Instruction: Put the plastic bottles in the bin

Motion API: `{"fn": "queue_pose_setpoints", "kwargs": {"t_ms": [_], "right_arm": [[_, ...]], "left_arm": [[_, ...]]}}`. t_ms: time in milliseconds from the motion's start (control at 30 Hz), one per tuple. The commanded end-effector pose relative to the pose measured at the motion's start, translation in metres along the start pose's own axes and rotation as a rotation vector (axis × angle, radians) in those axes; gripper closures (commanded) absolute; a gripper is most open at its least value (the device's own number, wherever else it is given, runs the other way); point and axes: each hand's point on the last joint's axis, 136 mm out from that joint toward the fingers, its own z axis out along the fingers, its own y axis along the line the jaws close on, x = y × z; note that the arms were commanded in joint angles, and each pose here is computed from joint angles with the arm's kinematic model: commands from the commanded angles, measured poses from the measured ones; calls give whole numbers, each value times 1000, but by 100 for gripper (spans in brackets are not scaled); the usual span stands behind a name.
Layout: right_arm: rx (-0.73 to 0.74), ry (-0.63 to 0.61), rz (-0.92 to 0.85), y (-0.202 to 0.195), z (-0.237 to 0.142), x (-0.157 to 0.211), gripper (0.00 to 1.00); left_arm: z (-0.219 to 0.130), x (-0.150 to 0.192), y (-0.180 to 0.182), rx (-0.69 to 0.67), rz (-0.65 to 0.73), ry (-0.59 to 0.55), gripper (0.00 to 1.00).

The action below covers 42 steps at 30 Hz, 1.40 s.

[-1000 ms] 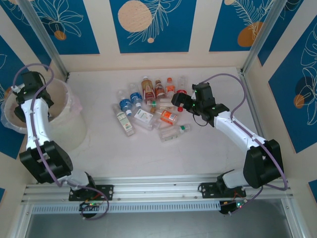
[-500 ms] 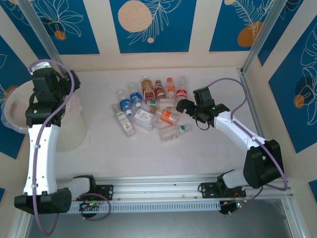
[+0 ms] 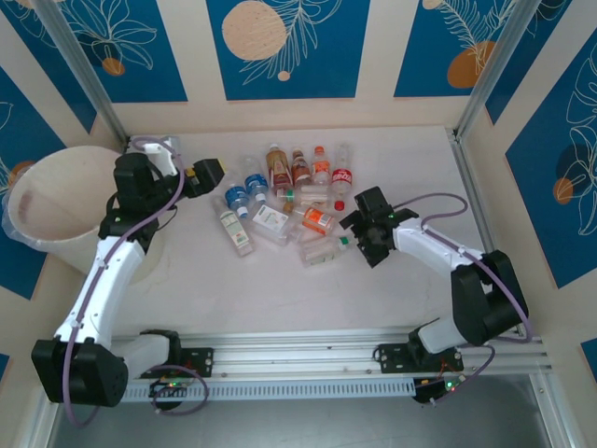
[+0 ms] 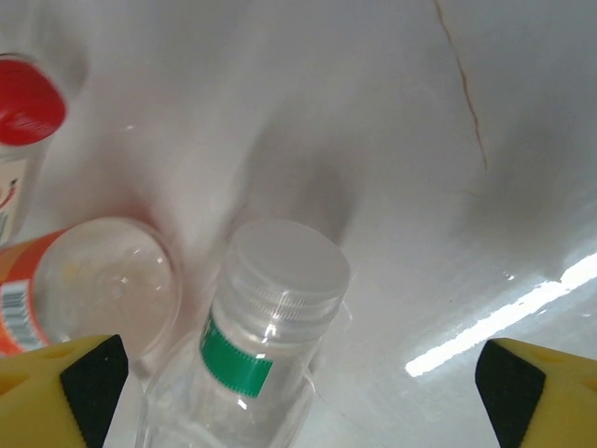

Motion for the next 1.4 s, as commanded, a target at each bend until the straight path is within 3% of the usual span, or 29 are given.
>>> {"fn": "queue_pose_setpoints", "kwargs": {"t_ms": [0, 100, 267, 500, 633, 800, 867, 1000, 1167, 1367], "right_arm": [[8, 10, 153, 1, 14, 8, 5], [46, -29, 171, -2, 22, 7, 16], [88, -45, 187, -4, 35, 4, 19], [71, -41, 249, -3, 53, 7, 32], [34, -67, 267, -7, 51, 1, 48], [-4, -95, 254, -6, 41, -4, 55], [-10, -95, 256, -6, 39, -5, 52], [-14, -45, 235, -2, 33, 2, 28], [31, -73, 104, -7, 8, -4, 15], [-12, 38, 299, -22, 7, 16, 4]], "left_arm": [[-13, -6, -25, 99, 49, -47, 0], [-13, -3, -22, 93, 52, -59, 0], [-9, 1, -17, 90, 55, -47, 0], [-4, 3, -13, 82, 57, -31, 0], [-1, 6, -12, 91, 42, -20, 0], [5, 12, -8, 103, 10, -5, 0], [8, 14, -7, 108, -5, 3, 0], [15, 18, -5, 120, -26, 27, 0], [19, 25, -1, 109, -29, 47, 0], [24, 31, 9, 81, -38, 54, 0]]}}
